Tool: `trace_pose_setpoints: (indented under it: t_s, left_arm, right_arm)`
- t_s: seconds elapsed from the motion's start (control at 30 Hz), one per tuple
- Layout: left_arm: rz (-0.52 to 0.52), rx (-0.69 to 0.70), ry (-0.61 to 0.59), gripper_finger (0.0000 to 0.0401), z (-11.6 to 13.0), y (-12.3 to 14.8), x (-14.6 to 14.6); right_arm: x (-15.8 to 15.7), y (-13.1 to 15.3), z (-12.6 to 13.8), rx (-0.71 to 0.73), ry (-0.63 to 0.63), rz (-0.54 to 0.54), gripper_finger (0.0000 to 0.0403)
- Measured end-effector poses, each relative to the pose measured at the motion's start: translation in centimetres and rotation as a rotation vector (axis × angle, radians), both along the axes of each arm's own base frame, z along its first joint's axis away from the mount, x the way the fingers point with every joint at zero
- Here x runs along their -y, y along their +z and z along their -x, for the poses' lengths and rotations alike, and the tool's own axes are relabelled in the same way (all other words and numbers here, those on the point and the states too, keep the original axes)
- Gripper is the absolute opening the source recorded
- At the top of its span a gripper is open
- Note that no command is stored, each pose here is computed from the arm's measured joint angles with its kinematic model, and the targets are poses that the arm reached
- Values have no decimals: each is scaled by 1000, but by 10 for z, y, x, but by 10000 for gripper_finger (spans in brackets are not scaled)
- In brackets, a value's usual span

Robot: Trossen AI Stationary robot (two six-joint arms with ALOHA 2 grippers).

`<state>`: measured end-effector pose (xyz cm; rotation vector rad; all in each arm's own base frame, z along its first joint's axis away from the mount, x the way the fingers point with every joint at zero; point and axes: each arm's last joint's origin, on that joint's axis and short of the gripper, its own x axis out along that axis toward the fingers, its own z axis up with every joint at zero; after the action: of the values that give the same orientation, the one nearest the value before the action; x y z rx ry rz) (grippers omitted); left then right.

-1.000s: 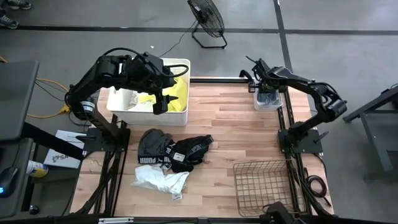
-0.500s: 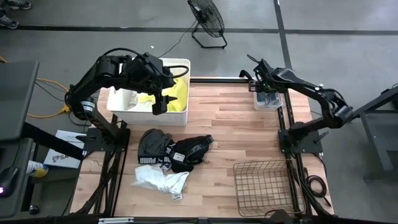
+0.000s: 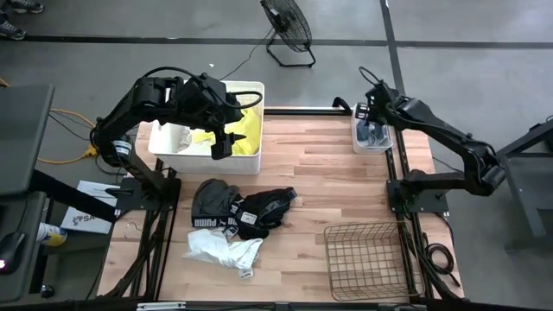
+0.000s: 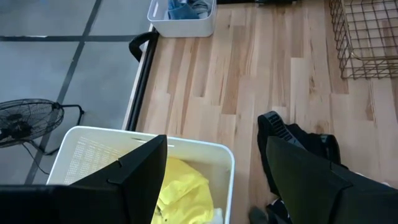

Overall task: Pick & Place Cloths
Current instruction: Put the blue sock into the small white bin

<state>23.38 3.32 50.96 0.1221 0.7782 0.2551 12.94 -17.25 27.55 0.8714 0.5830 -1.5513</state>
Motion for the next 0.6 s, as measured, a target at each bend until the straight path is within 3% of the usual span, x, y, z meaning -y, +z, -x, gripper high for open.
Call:
trace_pose_setpoints:
  t_s: [0.13, 0.37, 0.6]
  left_arm:
    - [0, 0, 0, 271, 0, 0, 0]
    - [0, 0, 0, 271, 0, 0, 0]
    - [0, 0, 0, 271, 0, 0, 0]
  right_arm:
    - [-2, 1, -3, -37, -24, 45, 13]
    - [4, -12, -11, -96, -119, 53, 3]
    - [18, -39, -24, -127, -160, -29, 2]
